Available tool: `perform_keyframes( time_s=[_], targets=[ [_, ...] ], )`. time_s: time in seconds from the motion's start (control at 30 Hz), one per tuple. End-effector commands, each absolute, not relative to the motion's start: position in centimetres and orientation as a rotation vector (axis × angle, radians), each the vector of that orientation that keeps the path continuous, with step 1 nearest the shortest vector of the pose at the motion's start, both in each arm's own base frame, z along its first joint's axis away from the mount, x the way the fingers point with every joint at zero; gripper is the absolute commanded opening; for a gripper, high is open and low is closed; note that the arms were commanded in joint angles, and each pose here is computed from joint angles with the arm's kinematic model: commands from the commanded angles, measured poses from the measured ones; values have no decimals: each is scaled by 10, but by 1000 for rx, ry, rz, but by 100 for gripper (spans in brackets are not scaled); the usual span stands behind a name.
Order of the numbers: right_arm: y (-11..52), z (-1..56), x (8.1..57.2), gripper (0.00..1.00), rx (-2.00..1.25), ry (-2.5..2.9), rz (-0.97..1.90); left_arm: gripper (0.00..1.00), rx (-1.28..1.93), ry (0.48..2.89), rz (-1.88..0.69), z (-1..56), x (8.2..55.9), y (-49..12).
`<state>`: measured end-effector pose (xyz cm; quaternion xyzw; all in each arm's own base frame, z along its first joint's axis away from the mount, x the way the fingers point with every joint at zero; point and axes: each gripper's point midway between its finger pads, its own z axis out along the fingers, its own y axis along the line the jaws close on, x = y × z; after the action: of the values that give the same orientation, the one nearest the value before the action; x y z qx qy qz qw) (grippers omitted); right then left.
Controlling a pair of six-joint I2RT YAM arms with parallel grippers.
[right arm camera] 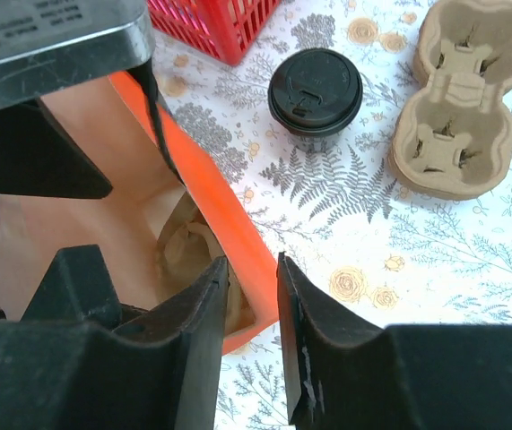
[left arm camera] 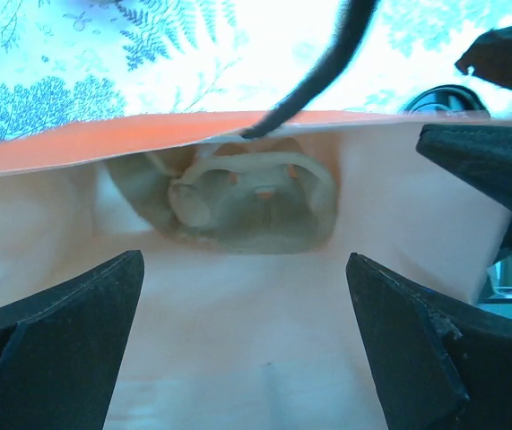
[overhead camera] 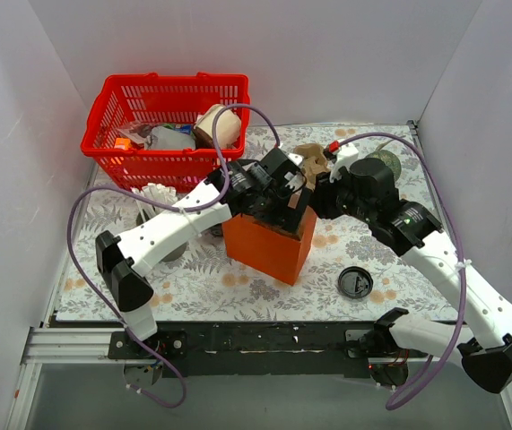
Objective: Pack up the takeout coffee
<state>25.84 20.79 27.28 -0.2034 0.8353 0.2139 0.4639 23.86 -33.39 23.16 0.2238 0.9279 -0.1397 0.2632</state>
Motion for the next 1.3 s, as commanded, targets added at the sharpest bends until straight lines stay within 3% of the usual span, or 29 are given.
perform_keyframes(
  time_s=[0.0,0.1,0.23,0.33,0.47,0.6,0.77,1.1,1.27],
  targets=[
    [209,310,258,36,-484,1911,577,98,568,2320,-593,304,234,-344],
    [209,304,256,37,-487,1935,576,98,531,2260,-645,323,236,-345],
    [207,306,254,45,-475,1943,575,98,458,2197,-668,348,239,-339],
    [203,321,253,53,-453,1905,574,98,405,2142,-681,369,239,-329],
    [199,329,248,73,-414,1883,600,98,306,2069,-667,393,239,-306],
    [198,324,239,79,-408,1917,628,98,140,2046,-512,390,248,-264],
    [206,323,230,80,-485,1938,665,98,-61,2056,-293,358,271,-211],
    [259,375,182,79,-843,1683,1055,98,35,2213,-539,300,301,-237],
    [269,351,199,66,-790,1803,1047,98,68,2253,-560,285,301,-245]
  ],
)
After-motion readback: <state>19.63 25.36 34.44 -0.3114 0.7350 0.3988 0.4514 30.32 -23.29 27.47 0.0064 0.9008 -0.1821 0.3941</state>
